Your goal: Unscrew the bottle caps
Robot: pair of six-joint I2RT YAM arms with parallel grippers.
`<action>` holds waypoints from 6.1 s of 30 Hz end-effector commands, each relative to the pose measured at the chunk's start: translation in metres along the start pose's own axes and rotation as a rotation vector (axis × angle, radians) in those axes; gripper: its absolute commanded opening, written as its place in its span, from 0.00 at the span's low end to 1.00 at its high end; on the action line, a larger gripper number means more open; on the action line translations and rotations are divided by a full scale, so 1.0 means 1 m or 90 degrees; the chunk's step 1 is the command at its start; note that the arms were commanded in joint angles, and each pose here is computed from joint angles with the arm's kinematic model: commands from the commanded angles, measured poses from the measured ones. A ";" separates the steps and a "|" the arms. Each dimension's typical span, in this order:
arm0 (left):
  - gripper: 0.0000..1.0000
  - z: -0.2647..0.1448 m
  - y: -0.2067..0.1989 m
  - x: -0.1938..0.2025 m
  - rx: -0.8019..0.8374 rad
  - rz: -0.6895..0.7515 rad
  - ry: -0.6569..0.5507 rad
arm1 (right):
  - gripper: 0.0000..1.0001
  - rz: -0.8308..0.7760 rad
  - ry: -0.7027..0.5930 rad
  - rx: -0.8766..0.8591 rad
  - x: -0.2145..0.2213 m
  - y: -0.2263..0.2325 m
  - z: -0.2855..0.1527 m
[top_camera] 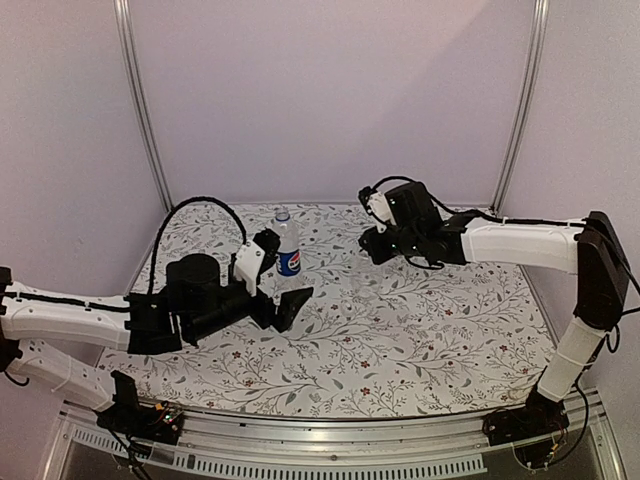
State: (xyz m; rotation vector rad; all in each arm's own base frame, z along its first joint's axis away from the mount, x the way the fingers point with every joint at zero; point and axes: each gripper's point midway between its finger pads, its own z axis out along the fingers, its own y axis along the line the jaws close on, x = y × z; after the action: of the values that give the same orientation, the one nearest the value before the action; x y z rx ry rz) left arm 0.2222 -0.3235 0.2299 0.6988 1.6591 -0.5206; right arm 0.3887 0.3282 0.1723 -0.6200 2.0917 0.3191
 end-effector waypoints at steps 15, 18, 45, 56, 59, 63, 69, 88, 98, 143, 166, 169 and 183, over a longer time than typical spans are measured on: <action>1.00 0.075 -0.028 -0.015 -0.096 0.074 0.061 | 0.00 0.215 -0.092 -0.184 -0.099 0.033 -0.116; 1.00 0.085 -0.039 -0.016 -0.093 0.081 0.061 | 0.00 0.232 -0.088 -0.211 -0.098 0.039 -0.118; 0.74 0.118 -0.026 -0.010 -0.176 0.146 0.010 | 0.00 0.260 -0.077 -0.293 -0.091 0.058 -0.128; 0.87 0.106 -0.028 -0.012 -0.132 0.107 -0.011 | 0.00 0.248 -0.094 -0.217 -0.088 0.039 -0.119; 0.99 0.092 -0.031 -0.015 -0.099 0.088 -0.020 | 0.00 0.225 -0.098 -0.144 -0.082 0.022 -0.107; 1.00 0.065 -0.033 -0.011 -0.049 0.053 -0.026 | 0.00 0.190 -0.107 -0.066 -0.079 0.003 -0.089; 1.00 0.023 -0.012 -0.007 -0.057 -0.007 -0.016 | 0.00 0.121 -0.110 0.004 -0.072 -0.009 -0.054; 1.00 -0.033 0.028 -0.013 -0.115 -0.041 -0.046 | 0.02 0.041 -0.042 0.059 -0.020 -0.014 0.014; 1.00 -0.036 0.032 -0.016 -0.125 -0.033 -0.048 | 0.10 0.026 0.007 0.064 0.004 -0.015 0.022; 1.00 -0.071 0.113 -0.054 -0.211 -0.086 -0.057 | 0.99 0.137 -0.125 0.058 -0.053 -0.076 -0.127; 1.00 -0.096 0.172 -0.094 -0.259 -0.041 -0.080 | 0.99 0.103 -0.219 0.127 -0.054 -0.118 -0.220; 1.00 -0.097 0.172 -0.083 -0.262 -0.036 -0.085 | 0.99 0.100 -0.225 0.130 -0.053 -0.119 -0.221; 1.00 -0.111 0.178 -0.088 -0.277 -0.035 -0.108 | 0.99 0.089 -0.218 0.139 -0.048 -0.121 -0.215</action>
State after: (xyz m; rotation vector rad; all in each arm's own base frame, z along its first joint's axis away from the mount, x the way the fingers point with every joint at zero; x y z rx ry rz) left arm 0.2748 -0.1377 0.3470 0.2759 1.5710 -0.2475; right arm 0.3235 0.1485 0.3318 -0.2772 1.8298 0.2727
